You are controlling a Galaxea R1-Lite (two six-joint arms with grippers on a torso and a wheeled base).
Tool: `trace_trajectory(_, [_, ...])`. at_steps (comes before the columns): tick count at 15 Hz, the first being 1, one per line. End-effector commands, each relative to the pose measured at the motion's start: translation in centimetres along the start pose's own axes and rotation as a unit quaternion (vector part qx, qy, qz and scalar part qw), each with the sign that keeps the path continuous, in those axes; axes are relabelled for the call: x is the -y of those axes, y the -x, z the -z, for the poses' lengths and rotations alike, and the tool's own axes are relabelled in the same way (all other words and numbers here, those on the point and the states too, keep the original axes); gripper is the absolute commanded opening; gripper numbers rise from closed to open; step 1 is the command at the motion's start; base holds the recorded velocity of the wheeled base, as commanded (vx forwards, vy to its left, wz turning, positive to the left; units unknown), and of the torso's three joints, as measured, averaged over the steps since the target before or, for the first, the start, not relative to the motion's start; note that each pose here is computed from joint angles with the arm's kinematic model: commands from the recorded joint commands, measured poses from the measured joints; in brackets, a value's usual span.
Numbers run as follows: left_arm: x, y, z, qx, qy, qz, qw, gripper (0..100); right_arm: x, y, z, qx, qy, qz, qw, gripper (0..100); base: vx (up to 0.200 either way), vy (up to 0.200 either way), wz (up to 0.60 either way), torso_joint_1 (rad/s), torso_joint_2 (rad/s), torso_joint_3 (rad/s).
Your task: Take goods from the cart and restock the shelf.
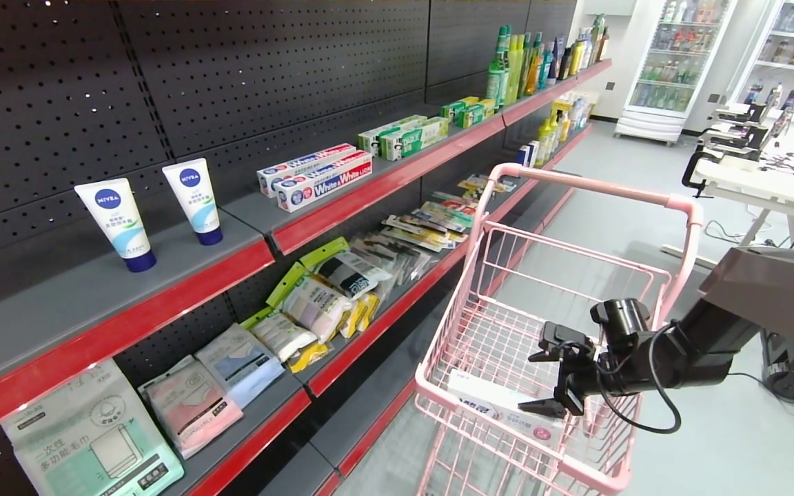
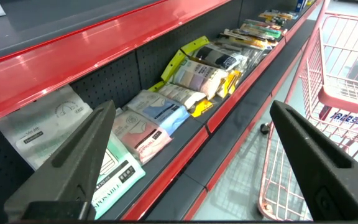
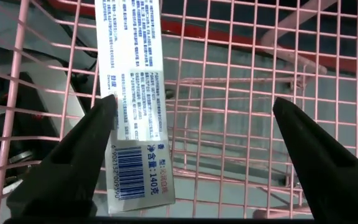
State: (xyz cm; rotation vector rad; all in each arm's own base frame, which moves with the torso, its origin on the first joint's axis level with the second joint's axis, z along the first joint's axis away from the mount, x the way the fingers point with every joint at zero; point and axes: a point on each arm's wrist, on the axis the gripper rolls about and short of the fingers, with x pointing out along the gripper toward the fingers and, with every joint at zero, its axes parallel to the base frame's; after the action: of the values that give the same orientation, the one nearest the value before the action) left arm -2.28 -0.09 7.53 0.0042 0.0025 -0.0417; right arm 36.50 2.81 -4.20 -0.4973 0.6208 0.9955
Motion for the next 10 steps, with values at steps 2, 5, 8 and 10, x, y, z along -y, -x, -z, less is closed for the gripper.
trace_trajectory(2, [0.0, 0.0, 0.0, 0.0, 0.0, 0.0, 1.0, 100, 0.4, 1.1, -0.8, 0.013, 0.007, 0.014, 1.0, 100, 0.0, 0.0, 0.0, 0.0, 0.0, 0.0])
trace_trajectory(5, [0.0, 0.0, 0.0, 0.0, 0.0, 0.0, 1.0, 100, -0.1, 1.2, -1.2, 0.025, 0.01, -0.001, 1.0, 100, 0.0, 0.0, 0.0, 0.0, 0.0, 0.0])
trace_trajectory(8, [0.0, 0.0, 0.0, 0.0, 0.0, 0.0, 1.0, 100, -1.6, 0.3, -1.0, 0.018, 0.015, -0.028, 0.999, 100, 0.0, 0.0, 0.0, 0.0, 0.0, 0.0])
trace_trajectory(10, [0.0, 0.0, 0.0, 0.0, 0.0, 0.0, 1.0, 100, -1.8, -0.4, -0.2, 0.008, 0.009, -0.036, 0.999, 100, 0.0, 0.0, 0.0, 0.0, 0.0, 0.0])
